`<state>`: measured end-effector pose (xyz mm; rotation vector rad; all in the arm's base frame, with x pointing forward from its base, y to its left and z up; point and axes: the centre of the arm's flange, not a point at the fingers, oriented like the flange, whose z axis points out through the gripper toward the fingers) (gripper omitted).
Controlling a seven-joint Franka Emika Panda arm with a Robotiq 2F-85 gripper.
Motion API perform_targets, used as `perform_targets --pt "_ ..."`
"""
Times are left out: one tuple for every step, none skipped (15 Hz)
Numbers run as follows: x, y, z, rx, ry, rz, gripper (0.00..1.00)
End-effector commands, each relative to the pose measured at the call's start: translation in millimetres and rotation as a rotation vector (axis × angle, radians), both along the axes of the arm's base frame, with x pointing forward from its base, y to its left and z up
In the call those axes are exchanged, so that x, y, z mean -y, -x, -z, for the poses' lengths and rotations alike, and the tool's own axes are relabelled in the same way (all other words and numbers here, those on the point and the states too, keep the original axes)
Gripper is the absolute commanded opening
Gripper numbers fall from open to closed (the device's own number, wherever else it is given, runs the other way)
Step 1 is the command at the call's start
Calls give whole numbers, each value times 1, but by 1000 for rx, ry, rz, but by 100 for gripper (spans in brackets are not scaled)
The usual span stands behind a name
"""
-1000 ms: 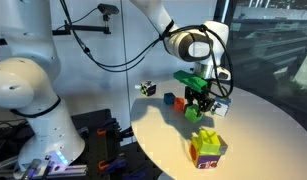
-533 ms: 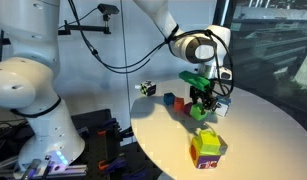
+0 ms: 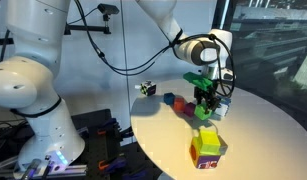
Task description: Put the green block on the table
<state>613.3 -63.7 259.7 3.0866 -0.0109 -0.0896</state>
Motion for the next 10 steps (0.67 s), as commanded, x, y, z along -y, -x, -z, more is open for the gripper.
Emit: perform_targets --pt "-2 -20 7 5 32 24 33" --pt "-3 -22 9 4 32 28 33" --pt "-4 -23 12 0 31 33 33" --pt "-5 -24 15 -6 29 37 33" --pt "-7 -24 18 -11 28 39 33" --pt "-8 -24 20 -12 29 42 33" --pt "-9 -24 23 -17 29 44 33" --pt "-10 -23 25 -23 29 45 33" --pt "-10 -23 27 -28 29 45 33" --pt "-10 -23 29 -30 30 45 72"
